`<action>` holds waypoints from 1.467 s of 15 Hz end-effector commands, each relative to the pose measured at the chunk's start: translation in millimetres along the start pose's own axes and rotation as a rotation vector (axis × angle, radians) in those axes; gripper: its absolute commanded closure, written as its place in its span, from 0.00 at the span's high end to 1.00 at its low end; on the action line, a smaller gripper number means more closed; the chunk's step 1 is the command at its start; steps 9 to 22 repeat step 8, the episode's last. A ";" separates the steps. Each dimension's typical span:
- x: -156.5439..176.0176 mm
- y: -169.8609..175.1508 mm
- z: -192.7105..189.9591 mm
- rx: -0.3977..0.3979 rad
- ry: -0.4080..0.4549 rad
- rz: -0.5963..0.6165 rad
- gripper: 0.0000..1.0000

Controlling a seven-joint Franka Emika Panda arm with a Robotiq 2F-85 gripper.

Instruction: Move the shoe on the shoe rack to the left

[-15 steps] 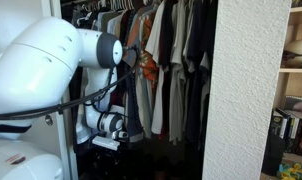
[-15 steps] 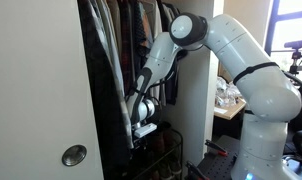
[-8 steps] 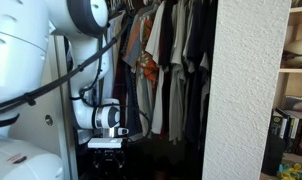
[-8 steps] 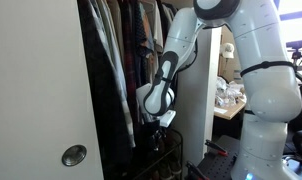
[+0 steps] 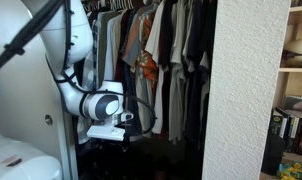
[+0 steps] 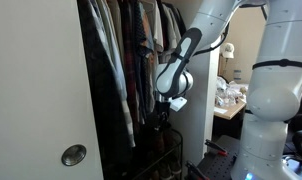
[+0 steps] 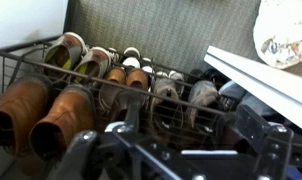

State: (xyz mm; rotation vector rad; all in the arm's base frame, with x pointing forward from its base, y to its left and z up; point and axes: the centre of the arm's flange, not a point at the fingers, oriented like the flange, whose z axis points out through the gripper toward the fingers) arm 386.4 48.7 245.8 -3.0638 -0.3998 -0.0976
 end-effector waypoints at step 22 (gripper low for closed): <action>-7.4 12.1 -118.9 -0.028 0.218 -0.025 1.00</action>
